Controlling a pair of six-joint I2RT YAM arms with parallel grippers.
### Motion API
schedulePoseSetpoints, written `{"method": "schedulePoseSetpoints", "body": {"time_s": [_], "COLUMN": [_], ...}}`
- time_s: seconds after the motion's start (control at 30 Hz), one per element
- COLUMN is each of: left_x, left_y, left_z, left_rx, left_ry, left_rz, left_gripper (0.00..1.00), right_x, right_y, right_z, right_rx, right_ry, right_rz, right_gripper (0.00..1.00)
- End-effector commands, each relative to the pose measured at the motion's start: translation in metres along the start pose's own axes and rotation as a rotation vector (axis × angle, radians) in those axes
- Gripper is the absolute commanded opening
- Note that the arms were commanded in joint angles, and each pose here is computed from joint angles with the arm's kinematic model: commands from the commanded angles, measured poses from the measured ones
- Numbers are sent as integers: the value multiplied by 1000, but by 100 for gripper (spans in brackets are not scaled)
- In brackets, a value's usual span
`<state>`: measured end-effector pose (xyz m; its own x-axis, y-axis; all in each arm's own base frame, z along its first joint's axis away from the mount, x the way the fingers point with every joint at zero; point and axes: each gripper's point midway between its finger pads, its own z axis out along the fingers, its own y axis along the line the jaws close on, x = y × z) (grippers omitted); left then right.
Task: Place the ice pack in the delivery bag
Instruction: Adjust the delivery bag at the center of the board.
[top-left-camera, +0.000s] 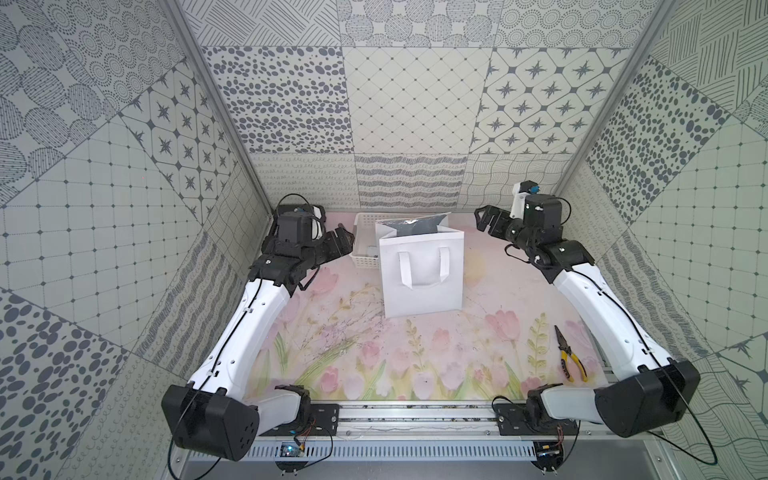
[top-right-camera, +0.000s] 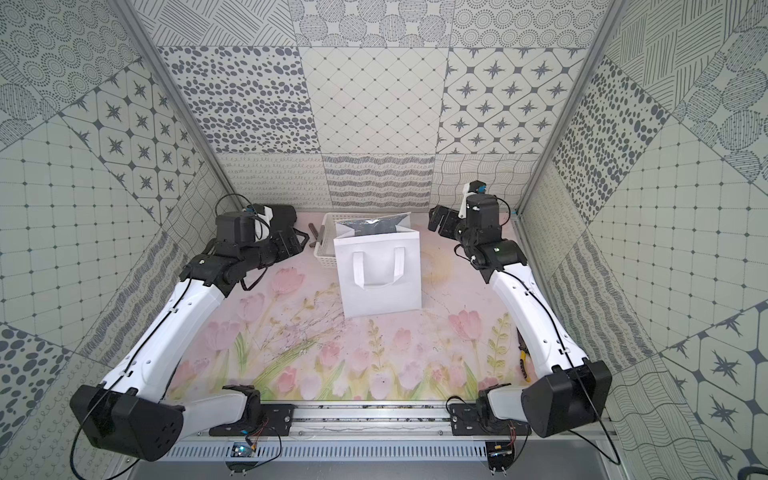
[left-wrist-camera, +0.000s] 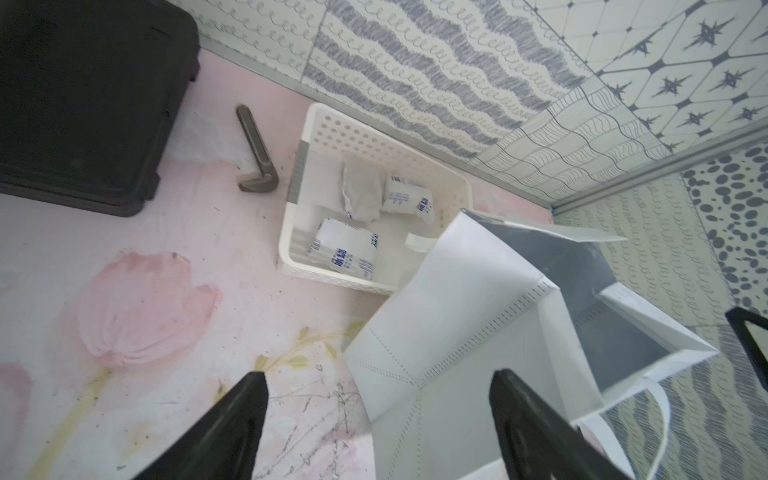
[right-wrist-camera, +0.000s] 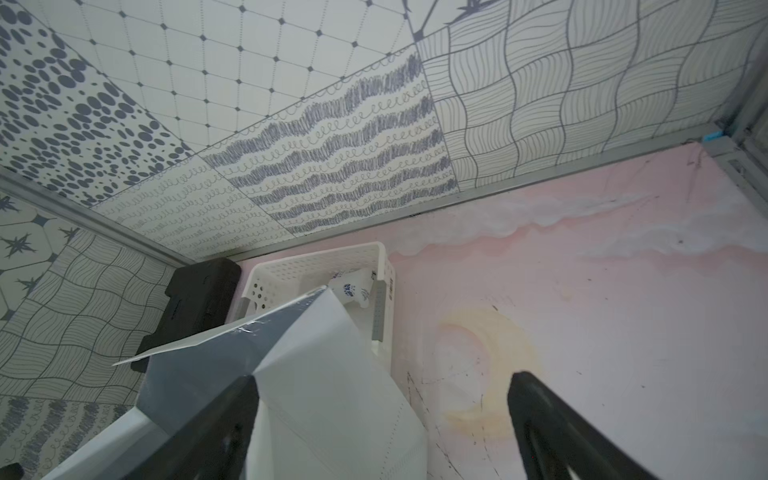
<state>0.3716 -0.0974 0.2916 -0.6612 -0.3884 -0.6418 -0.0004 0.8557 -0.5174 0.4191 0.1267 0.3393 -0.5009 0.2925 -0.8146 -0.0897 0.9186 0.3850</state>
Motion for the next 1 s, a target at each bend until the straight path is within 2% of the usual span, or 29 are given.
{"method": "schedulePoseSetpoints", "body": {"time_s": [0.0,0.1,0.27,0.43,0.53,0.63,0.73,0.83,0.97], "left_x": [36,35,38,46,55,69,80,86,90], "left_y": [-33,-49,-62,-70,-84,-97,-105,-111,-114], "left_z": [-2,1,8,12,13,13,12,7,1], "left_rx": [93,121,140,168,212,235,236,242,243], "left_ry": [209,228,255,282,304,331,349,352,335], "left_rz": [-63,-38,1,60,157,279,364,403,494], "left_gripper": [89,89,89,88,83,82,81,81,78], "right_x": [36,46,78,107,116,122,124,123,119], "right_y": [14,28,26,14,11,13,16,22,24], "right_z": [19,32,35,15,4,-4,-10,-13,-15], "right_rx": [44,45,34,29,19,2,-2,-6,-3], "right_ry": [172,209,303,345,355,361,356,347,349], "right_rz": [-114,-168,-181,-185,-185,-186,-196,-219,-248], "right_gripper": [99,97,72,63,60,54,52,38,26]}}
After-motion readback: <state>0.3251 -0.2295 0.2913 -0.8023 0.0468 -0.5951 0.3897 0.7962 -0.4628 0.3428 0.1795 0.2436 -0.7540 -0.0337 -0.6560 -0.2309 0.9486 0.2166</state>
